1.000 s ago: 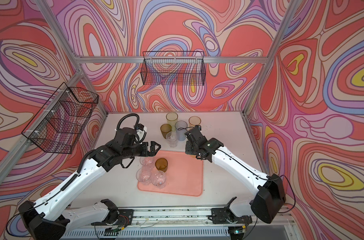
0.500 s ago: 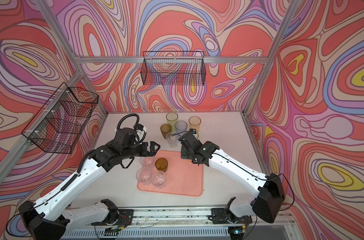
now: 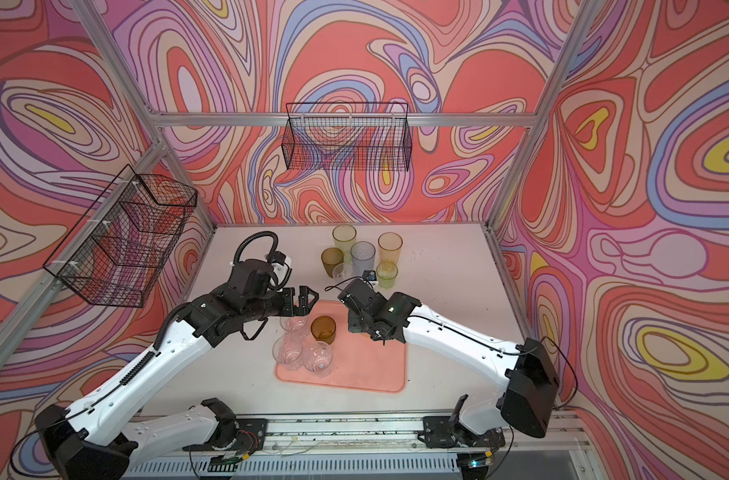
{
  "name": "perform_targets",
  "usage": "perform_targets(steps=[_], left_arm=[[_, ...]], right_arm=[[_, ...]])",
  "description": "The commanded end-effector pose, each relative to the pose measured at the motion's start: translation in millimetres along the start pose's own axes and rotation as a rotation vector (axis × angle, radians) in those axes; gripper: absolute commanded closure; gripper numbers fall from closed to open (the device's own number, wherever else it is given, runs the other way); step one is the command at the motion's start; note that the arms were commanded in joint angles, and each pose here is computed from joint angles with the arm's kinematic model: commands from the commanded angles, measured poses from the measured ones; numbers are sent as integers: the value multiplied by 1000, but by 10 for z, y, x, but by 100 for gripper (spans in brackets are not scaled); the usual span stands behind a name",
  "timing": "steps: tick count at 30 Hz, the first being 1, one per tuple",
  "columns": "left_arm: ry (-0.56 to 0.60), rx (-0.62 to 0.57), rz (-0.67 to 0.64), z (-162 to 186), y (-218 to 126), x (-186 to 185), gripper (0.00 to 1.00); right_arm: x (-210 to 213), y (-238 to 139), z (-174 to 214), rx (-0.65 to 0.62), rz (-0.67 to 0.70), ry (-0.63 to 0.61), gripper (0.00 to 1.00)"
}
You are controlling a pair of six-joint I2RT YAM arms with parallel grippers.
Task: Place the glasses into the tray
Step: 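Lift the yellow glass with the right gripper and carry it over the tray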
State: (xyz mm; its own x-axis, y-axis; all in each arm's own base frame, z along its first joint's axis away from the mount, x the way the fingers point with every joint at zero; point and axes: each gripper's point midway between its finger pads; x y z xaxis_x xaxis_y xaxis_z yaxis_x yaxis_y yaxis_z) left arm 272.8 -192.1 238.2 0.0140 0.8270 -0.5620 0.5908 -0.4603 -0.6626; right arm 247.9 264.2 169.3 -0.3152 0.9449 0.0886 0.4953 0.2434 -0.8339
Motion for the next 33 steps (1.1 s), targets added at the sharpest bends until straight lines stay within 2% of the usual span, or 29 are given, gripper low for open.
perform_targets(steps=[1,14,21,33], left_arm=[[-12,-19,-14,-6,-43,56,0],[-24,-51,-25,30,-148,160,0],[-35,-62,-29,61,-169,216,0],[-42,-83,-35,64,-191,265,0]], right_arm=[[80,40,36,-1,9,18,100],[462,134,499,97,-14,-46,100],[608,162,603,104,-19,-66,100],[644,262,870,163,-21,-30,100]])
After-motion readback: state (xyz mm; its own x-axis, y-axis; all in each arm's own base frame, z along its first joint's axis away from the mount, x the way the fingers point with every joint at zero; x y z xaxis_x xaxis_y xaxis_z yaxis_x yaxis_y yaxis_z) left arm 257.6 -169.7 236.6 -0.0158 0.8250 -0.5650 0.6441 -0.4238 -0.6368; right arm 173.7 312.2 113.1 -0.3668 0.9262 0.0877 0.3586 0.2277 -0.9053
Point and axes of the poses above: each gripper's point midway between its finger pads, its own y axis out along the fingers, its own x axis along the line the jaws close on, z = x × y, and after that the axes turned 15 degrees about -y, right-handed
